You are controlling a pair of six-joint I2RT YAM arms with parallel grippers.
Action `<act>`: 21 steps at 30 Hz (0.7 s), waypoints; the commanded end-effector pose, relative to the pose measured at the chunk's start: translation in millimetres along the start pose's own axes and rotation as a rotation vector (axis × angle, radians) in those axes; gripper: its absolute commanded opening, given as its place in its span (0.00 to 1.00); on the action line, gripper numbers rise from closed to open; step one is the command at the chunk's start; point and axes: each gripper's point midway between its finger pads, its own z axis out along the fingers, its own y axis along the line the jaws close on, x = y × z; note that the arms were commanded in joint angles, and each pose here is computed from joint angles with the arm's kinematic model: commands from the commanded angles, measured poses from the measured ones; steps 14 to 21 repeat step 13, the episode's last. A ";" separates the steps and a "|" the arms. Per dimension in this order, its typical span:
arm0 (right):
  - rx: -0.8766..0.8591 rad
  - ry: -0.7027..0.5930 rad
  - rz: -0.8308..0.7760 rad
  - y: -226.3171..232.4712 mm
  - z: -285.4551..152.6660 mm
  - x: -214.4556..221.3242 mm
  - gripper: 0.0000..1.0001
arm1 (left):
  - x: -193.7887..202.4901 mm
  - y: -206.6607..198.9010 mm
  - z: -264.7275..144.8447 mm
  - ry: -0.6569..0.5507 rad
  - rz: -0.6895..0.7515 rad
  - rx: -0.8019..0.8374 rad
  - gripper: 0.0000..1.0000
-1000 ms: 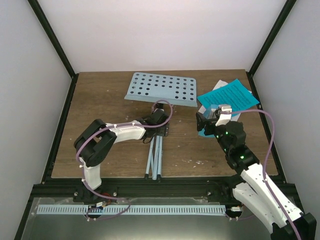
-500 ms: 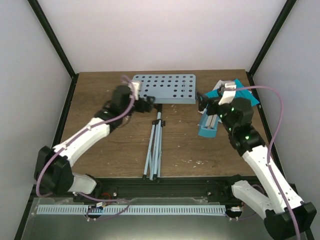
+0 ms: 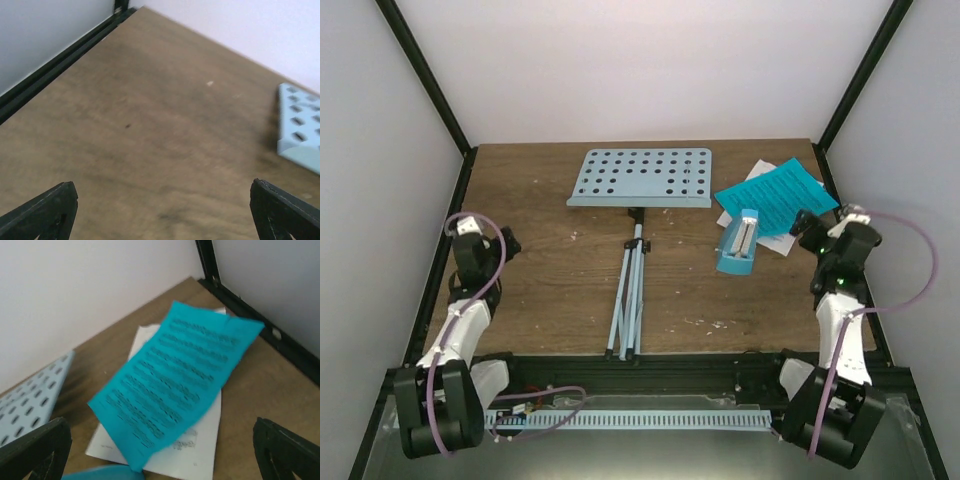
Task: Pack up the instrument practice props
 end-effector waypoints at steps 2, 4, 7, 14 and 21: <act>0.004 -0.139 0.050 -25.5 6.4 33.2 1.00 | 3.1 25.1 5.5 -0.159 0.062 -0.087 0.95; -0.064 -0.209 0.017 -17.3 4.3 43.4 1.00 | 8.6 17.9 12.4 -0.171 0.070 -0.034 0.95; -0.082 -0.256 -0.150 2.6 11.3 67.5 1.00 | 7.0 2.8 18.9 -0.179 0.102 0.021 0.95; -0.161 -0.251 -0.224 24.0 27.3 74.8 1.00 | 9.7 -12.0 35.6 -0.187 0.154 0.086 0.95; -0.161 -0.251 -0.224 24.0 27.3 74.8 1.00 | 9.7 -12.0 35.6 -0.187 0.154 0.086 0.95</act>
